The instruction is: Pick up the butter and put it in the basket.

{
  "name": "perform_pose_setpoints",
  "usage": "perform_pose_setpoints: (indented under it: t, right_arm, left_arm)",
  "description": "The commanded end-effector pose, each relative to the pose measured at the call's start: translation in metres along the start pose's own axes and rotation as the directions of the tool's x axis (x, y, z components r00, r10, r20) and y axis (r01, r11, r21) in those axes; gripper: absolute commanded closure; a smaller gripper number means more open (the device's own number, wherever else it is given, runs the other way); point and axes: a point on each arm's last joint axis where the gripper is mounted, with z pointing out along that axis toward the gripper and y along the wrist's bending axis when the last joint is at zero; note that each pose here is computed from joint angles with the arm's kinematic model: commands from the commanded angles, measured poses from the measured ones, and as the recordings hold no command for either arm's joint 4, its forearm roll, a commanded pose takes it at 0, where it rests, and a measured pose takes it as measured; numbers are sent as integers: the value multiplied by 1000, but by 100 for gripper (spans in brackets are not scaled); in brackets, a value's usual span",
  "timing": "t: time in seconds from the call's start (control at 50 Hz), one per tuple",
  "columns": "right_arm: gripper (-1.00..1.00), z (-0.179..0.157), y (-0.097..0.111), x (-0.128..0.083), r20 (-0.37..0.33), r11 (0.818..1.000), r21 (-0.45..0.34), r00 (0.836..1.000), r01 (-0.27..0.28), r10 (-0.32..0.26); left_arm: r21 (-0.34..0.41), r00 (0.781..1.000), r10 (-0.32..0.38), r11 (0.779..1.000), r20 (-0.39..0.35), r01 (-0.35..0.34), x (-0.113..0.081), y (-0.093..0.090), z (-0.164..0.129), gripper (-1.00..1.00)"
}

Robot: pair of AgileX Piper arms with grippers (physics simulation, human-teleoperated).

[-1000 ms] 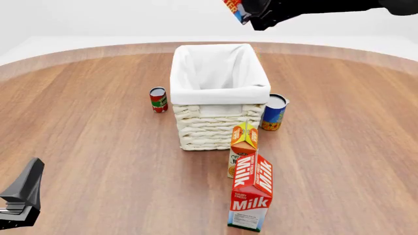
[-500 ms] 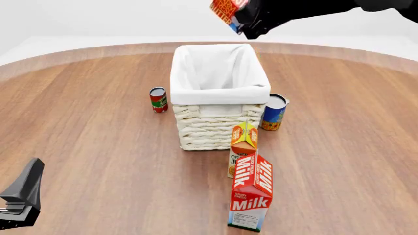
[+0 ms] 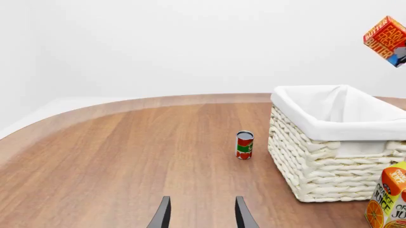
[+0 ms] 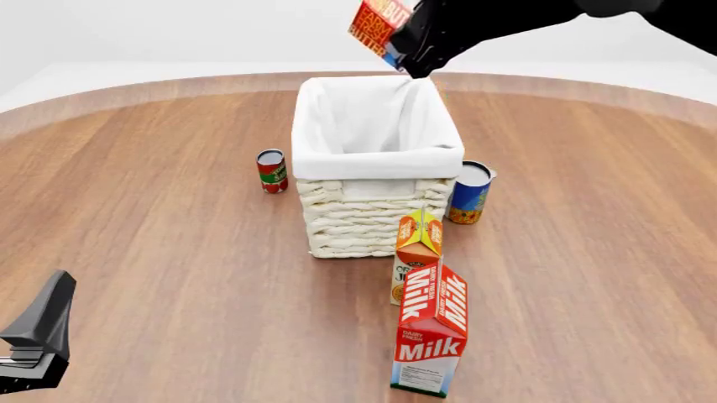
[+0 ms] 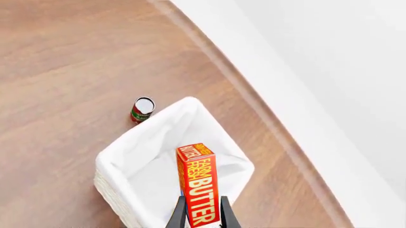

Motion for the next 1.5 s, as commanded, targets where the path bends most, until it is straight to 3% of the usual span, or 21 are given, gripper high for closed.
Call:
perform_pose_setpoints:
  t: [0.02, 0.28, 0.74, 1.5]
  right_arm:
    - [100, 2, -2, -4, -4, 1000, -1, 1000, 11, -11]
    - [100, 16, -4, 3, -41, 999, -11, 998, 40, -40]
    - [100, 19, 0, -2, -66, 994, -52, 993, 96, -100]
    - [100, 40, 3, -12, -61, 990, -72, 990, 123, -128]
  left_arm:
    - [0, 1000, 0, 1000, 0, 0, 0, 0, 0, -100]
    - [0, 1000, 0, 1000, 0, 0, 0, 0, 0, -100]
    - [0, 1000, 0, 1000, 0, 0, 0, 0, 0, -100]
    - [0, 1000, 0, 1000, 0, 0, 0, 0, 0, -100]
